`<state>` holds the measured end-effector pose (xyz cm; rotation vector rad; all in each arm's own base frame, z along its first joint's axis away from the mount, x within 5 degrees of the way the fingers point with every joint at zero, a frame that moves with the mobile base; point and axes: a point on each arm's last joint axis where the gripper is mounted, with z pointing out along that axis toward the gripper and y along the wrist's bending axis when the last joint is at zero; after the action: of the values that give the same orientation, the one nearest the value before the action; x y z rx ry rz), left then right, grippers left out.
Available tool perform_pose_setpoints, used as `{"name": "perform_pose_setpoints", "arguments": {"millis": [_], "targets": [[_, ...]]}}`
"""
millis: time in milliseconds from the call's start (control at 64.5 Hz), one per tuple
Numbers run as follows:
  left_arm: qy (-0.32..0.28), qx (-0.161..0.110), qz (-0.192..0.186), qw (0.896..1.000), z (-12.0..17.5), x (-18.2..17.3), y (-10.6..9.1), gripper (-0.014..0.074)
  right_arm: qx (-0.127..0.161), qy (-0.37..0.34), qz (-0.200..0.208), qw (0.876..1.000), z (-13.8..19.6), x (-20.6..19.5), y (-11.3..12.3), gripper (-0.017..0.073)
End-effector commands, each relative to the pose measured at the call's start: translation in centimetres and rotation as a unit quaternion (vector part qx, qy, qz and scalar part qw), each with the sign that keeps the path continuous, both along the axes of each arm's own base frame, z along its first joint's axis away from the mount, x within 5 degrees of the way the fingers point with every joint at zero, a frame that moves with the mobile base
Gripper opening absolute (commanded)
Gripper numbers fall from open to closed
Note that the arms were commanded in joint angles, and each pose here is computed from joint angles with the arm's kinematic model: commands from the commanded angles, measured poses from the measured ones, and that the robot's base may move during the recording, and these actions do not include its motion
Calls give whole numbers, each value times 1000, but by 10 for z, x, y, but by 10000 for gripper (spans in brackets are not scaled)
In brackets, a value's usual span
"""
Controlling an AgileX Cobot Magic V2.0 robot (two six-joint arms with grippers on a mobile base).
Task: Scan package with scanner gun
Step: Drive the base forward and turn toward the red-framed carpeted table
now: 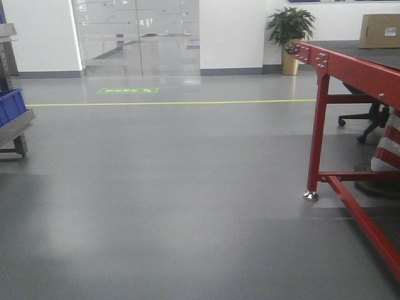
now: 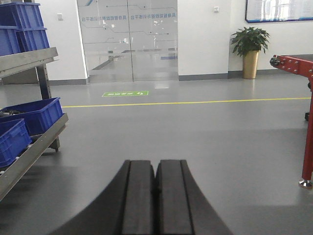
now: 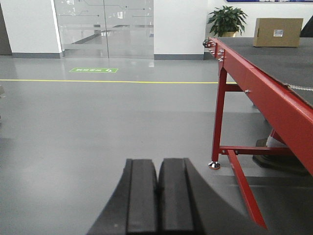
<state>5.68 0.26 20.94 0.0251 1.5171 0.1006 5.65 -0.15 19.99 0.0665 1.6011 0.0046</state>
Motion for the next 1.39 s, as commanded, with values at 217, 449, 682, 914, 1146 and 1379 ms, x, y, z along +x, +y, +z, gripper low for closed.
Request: {"name": "perform_pose_setpoints", "arguments": {"millis": [217, 449, 682, 914, 1146, 1379], "targets": [[-12, -1, 0, 1000, 3, -1, 0, -111, -3, -12, -2, 1000, 5, 0, 0, -162], [-12, -1, 0, 1000, 3, -1, 0, -111, -3, -12, -2, 1000, 5, 0, 0, -162], [-12, -1, 0, 1000, 3, -1, 0, -111, -3, -12, -2, 1000, 5, 0, 0, -162], [-12, -1, 0, 1000, 3, -1, 0, -111, -3, -9, -2, 1000, 4, 0, 0, -162], [-12, -1, 0, 1000, 3, -1, 0, -111, -3, -9, -2, 1000, 4, 0, 0, -162], [-12, -1, -5, 1000, 3, -1, -1, -111, -3, -10, -27, 1000, 4, 0, -3, -162]]}}
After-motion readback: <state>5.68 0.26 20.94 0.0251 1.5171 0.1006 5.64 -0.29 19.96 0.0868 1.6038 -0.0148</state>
